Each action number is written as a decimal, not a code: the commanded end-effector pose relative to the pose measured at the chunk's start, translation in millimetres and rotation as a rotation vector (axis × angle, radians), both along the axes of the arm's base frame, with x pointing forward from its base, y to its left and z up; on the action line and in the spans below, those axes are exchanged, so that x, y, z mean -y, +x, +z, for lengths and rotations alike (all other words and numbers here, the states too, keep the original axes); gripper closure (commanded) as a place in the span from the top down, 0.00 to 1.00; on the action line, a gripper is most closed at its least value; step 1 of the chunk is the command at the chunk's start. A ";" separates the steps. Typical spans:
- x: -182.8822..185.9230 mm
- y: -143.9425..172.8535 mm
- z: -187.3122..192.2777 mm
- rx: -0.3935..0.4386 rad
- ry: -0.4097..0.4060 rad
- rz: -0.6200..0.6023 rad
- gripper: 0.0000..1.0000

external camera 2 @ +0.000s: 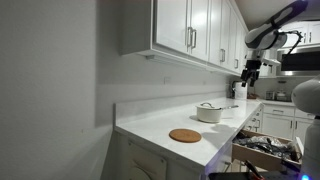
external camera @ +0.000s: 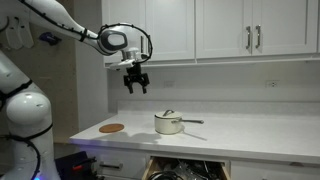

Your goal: Take the lid from the pot and put it on the brown pot mat

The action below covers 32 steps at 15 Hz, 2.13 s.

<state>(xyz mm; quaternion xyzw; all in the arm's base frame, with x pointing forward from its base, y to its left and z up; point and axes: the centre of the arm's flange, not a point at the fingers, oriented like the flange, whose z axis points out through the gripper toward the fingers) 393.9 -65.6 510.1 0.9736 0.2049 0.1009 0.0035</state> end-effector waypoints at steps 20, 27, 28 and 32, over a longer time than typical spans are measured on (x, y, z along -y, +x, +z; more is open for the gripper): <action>-41.9 247.0 -57.4 0.046 -0.035 0.092 1.00; -67.7 274.4 -84.5 0.034 -0.026 0.115 1.00; -72.0 277.2 -88.6 0.032 -0.024 0.112 1.00; -83.6 286.4 -105.5 0.024 -0.031 0.099 1.00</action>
